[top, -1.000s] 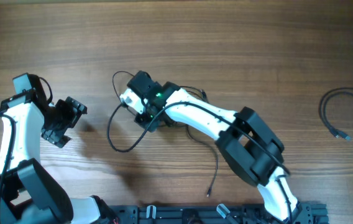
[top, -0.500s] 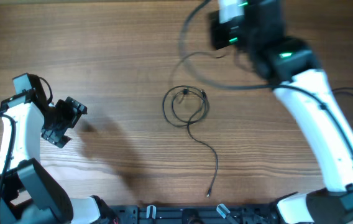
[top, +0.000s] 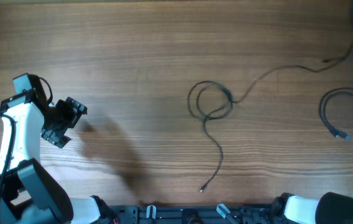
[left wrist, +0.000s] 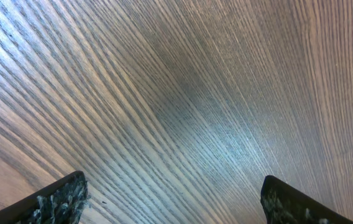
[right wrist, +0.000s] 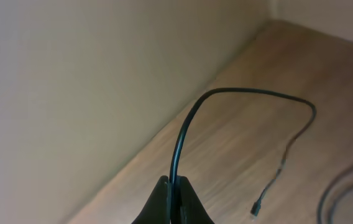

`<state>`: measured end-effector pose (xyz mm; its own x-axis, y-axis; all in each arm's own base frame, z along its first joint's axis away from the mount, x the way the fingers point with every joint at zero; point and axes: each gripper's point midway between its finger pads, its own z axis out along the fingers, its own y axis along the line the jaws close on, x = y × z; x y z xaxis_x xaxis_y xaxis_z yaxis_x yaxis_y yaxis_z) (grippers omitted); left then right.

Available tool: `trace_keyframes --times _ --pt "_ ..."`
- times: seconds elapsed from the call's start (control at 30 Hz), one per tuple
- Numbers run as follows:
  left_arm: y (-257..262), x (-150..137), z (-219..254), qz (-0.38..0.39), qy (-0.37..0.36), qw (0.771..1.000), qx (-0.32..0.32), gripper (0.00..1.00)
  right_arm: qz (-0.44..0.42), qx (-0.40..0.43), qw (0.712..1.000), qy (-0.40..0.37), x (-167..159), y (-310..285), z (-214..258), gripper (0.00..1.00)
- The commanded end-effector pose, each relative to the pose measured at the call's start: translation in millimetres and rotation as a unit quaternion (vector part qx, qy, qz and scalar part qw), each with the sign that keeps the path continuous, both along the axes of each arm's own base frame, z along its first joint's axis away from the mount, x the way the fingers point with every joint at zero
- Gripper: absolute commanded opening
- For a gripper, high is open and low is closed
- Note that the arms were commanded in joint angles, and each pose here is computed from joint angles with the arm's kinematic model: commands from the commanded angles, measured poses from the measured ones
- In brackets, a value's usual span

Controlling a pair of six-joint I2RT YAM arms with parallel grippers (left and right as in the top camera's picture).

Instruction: Untangle cables

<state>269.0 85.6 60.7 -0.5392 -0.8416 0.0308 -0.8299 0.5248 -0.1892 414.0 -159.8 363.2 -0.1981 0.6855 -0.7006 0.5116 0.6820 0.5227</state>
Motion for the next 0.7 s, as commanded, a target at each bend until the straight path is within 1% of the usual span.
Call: trace_keyframes --times 0.0,0.03,0.07,0.1,0.17,0.2,0.27,0.33,0.43,0.5,0.6,0.67 --pt "4 -1 5 0.001 -0.006 1.000 0.012 0.91 0.057 0.124 0.989 -0.054 -1 19 17 0.05" --pt "4 -1 5 0.001 -0.006 1.000 0.012 0.91 0.121 0.145 0.980 -0.065 4 40 21 0.04" --pt "4 -1 5 0.001 -0.006 1.000 0.012 0.91 0.167 0.155 0.971 -0.071 5 56 25 0.05" --pt "4 -1 5 0.001 -0.006 1.000 0.012 0.91 0.240 0.166 0.953 -0.079 7 83 29 0.05" --pt "4 -1 5 0.001 -0.006 1.000 0.012 0.91 0.317 0.160 0.931 -0.087 9 115 33 0.06" --pt "4 -1 5 0.001 -0.006 1.000 0.012 0.91 0.368 0.150 0.913 -0.096 8 137 38 0.06" --pt "4 -1 5 0.001 -0.006 1.000 0.012 0.91 0.438 0.127 0.883 -0.110 6 175 44 0.06" --pt "4 -1 5 0.001 -0.006 1.000 0.012 0.91 0.477 0.107 0.864 -0.117 5 205 47 0.04" --pt "4 -1 5 0.001 -0.006 1.000 0.012 0.91 0.513 0.101 0.844 -0.116 2 239 48 0.04" --pt "4 -1 5 0.001 -0.006 1.000 0.012 0.91 0.526 0.102 0.836 -0.115 -1 252 49 0.04" --pt "4 -1 5 0.001 -0.006 1.000 0.012 0.91 0.515 0.093 0.846 -0.104 0 259 49 0.05" --pt "4 -1 5 0.001 -0.006 1.000 0.012 0.91 0.489 0.055 0.866 -0.088 0 256 53 0.04"
